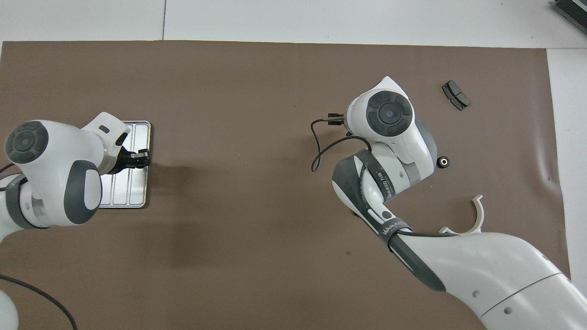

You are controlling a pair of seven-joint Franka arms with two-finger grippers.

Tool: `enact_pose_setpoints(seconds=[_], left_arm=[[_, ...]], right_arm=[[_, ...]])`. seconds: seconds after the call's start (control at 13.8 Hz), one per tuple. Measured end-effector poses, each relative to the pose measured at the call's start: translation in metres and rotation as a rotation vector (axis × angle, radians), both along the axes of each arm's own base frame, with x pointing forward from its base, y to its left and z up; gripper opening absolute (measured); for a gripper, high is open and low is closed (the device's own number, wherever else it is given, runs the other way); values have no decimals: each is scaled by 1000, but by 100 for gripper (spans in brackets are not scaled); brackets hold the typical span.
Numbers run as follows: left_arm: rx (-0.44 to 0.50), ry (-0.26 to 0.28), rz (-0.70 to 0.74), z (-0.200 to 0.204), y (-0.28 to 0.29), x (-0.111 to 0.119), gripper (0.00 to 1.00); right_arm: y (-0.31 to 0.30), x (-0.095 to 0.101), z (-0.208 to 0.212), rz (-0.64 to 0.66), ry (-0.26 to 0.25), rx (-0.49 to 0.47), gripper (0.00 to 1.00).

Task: Place bearing gear from tray to pile

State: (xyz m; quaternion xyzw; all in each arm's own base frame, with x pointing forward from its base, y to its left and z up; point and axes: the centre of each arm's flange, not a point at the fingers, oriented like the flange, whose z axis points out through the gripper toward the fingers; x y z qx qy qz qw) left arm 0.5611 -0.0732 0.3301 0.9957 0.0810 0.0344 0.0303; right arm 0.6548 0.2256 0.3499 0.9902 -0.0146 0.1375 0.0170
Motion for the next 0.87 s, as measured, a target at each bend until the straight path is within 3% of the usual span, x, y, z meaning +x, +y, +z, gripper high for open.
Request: enact_pose_setpoints(seconds=[0.29, 0.58, 0.8, 0.87], left_arm=[[-26, 17, 115, 3, -128, -31, 35], [-41, 23, 130, 6, -219, -67, 35], [-40, 20, 104, -2, -250, -70, 35], [-42, 11, 99, -5, -255, -68, 40]], right_arm=[[-77, 23, -12, -32, -9, -12, 23], [-112, 27, -30, -60, 18, -20, 23], [-112, 26, -41, -58, 20, -16, 27], [-111, 26, -44, -56, 20, -15, 27]])
